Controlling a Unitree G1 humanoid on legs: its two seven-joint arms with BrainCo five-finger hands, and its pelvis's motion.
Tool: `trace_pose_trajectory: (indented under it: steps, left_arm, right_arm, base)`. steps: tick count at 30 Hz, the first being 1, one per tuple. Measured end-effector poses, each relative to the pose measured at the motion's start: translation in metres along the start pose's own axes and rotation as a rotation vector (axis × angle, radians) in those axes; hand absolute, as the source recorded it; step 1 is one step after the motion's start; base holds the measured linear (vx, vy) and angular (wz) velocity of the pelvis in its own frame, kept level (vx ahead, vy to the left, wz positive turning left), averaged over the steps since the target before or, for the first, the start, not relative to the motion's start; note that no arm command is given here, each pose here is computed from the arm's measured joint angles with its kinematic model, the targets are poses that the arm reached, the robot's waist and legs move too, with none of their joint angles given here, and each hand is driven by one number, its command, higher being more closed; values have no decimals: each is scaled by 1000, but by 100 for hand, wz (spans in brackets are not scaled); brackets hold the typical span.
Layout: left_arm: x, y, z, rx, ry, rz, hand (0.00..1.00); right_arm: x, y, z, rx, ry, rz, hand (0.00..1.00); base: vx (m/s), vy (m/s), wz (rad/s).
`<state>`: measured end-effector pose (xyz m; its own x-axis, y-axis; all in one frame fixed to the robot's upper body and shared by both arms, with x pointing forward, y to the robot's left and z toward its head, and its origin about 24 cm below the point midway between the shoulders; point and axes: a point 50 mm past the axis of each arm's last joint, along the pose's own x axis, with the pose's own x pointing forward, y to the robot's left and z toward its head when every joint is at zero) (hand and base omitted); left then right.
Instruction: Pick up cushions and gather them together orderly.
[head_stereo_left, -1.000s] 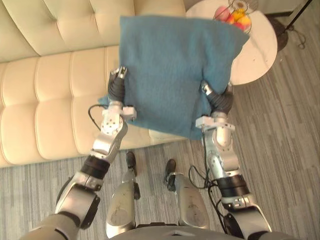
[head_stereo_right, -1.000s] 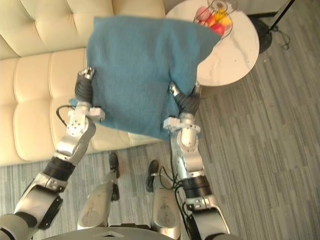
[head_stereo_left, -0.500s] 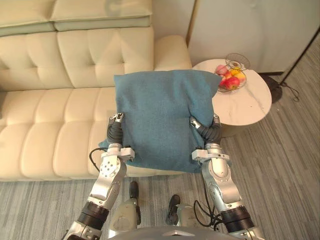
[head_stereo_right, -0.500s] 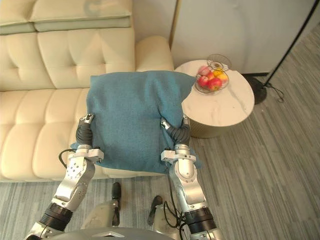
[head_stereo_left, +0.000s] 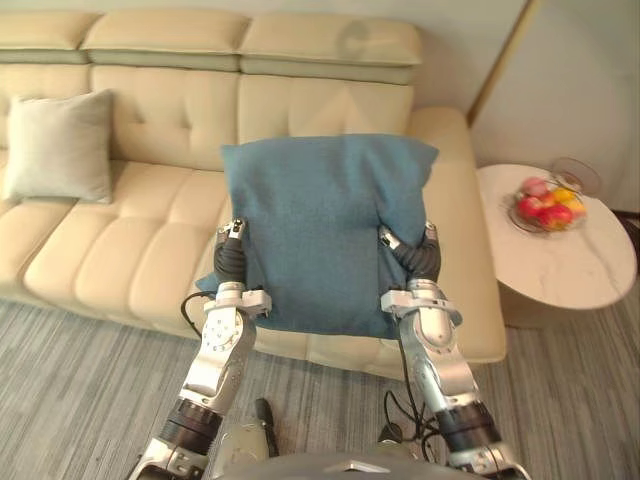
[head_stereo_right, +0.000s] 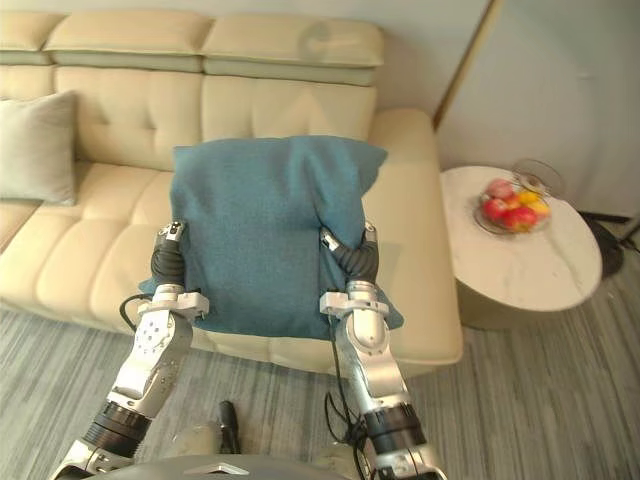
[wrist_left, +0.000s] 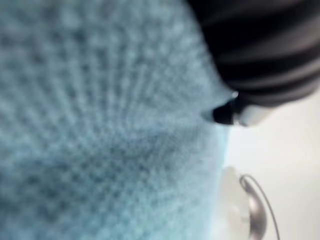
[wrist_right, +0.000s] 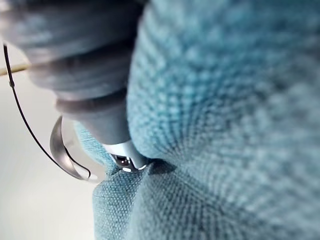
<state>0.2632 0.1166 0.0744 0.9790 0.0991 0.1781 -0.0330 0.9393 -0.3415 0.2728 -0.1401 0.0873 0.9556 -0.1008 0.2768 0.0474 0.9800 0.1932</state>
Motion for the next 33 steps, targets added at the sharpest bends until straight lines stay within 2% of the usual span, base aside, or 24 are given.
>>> trace_pose_trajectory:
  steps: [7,17,24,33]
  left_arm:
    - [-6,7,-4,-2,16,25,100]
    - [-7,3,-6,-2,27,-4,100]
    - [-30,14,-23,-3,113,11,100]
    - [-28,15,-28,22,140,-16,100]
  right_arm:
    - [-3,3,-19,0,79,-9,100]
    - [3,-6,-18,-49,83,27,100]
    - [-13,-7,-8,-21,50,48,100]
    - [-17,-14,-24,-35,117,10,100]
  base:
    - [-55,168,0]
    - [105,19,11]
    - [212,-18,-41]
    - [172,310,-41]
